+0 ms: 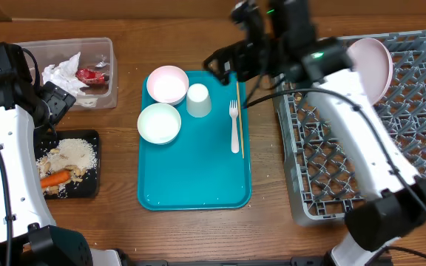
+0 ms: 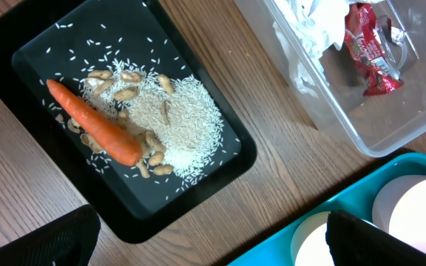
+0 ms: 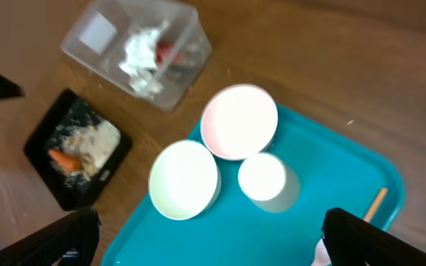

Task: Sort waste into correct bins and load items into the dishwasher rack
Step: 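Move the right gripper to the white cup on the teal tray and grasp it, then carry the cup with the right gripper and place it in the rack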

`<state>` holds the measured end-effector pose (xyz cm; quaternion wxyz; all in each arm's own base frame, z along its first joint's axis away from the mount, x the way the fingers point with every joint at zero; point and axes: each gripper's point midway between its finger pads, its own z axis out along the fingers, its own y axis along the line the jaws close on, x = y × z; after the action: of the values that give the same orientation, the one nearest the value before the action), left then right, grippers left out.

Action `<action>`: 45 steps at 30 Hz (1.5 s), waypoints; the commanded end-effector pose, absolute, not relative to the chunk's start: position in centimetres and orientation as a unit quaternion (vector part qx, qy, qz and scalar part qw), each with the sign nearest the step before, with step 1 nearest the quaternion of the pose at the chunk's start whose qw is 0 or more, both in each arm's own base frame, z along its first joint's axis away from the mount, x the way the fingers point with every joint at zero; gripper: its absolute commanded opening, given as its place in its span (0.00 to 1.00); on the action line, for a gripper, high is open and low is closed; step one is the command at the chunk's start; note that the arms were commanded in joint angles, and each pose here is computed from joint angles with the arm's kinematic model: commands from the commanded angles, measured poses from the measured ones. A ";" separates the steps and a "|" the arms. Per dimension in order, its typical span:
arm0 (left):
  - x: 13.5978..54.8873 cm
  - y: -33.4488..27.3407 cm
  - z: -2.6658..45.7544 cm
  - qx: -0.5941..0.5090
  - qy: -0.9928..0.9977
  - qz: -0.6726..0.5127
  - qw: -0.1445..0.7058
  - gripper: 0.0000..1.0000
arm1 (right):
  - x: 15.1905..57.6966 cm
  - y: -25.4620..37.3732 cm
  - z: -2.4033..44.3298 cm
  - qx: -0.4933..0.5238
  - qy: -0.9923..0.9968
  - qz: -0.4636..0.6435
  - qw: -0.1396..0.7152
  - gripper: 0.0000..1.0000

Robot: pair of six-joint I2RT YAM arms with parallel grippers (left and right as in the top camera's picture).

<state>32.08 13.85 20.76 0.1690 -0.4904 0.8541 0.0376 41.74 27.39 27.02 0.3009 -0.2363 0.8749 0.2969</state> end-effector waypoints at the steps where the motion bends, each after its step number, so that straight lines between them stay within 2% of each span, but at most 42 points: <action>1: 32.3 14.3 21.4 -0.490 0.852 0.044 0.179 1.00 | 43.5 27.9 21.8 -0.186 0.913 0.234 0.279 1.00; 7: 32.3 14.3 21.4 -0.490 0.852 0.044 0.179 1.00 | 44.5 30.7 16.5 -0.199 0.921 0.217 0.257 1.00; 13: 32.3 14.3 21.4 -0.490 0.852 0.044 0.179 1.00 | 45.7 30.2 11.9 -0.167 0.941 0.172 0.237 1.00; 26: 32.3 14.3 21.4 -0.490 0.852 0.044 0.180 1.00 | 44.3 33.3 6.4 -0.194 0.945 0.178 0.195 1.00; 32: 32.3 14.3 21.4 -0.490 0.852 0.044 0.179 1.00 | 45.3 31.6 5.7 -0.162 0.956 0.114 0.215 1.00; 34: 32.3 14.3 21.4 -0.490 0.852 0.044 0.179 1.00 | 45.4 31.2 5.6 -0.153 0.959 0.105 0.216 0.95; 36: 32.3 14.3 21.4 -0.490 0.852 0.044 0.180 1.00 | 45.5 31.0 5.6 -0.151 0.959 0.104 0.215 0.80; 38: 32.3 14.3 21.4 -0.490 0.852 0.044 0.179 1.00 | 45.5 30.9 5.5 -0.151 0.960 0.104 0.214 0.71; 40: 32.3 14.3 21.4 -0.490 0.852 0.044 0.180 1.00 | 45.5 30.9 5.5 -0.151 0.960 0.104 0.214 0.68; 45: 32.3 14.3 21.4 -0.490 0.852 0.044 0.180 1.00 | 45.3 30.8 6.3 -0.151 0.960 0.104 0.213 0.49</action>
<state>32.08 13.85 20.76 0.1690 -0.4904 0.8541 0.0376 45.27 31.19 5.68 0.2122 -0.1573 0.9584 0.1079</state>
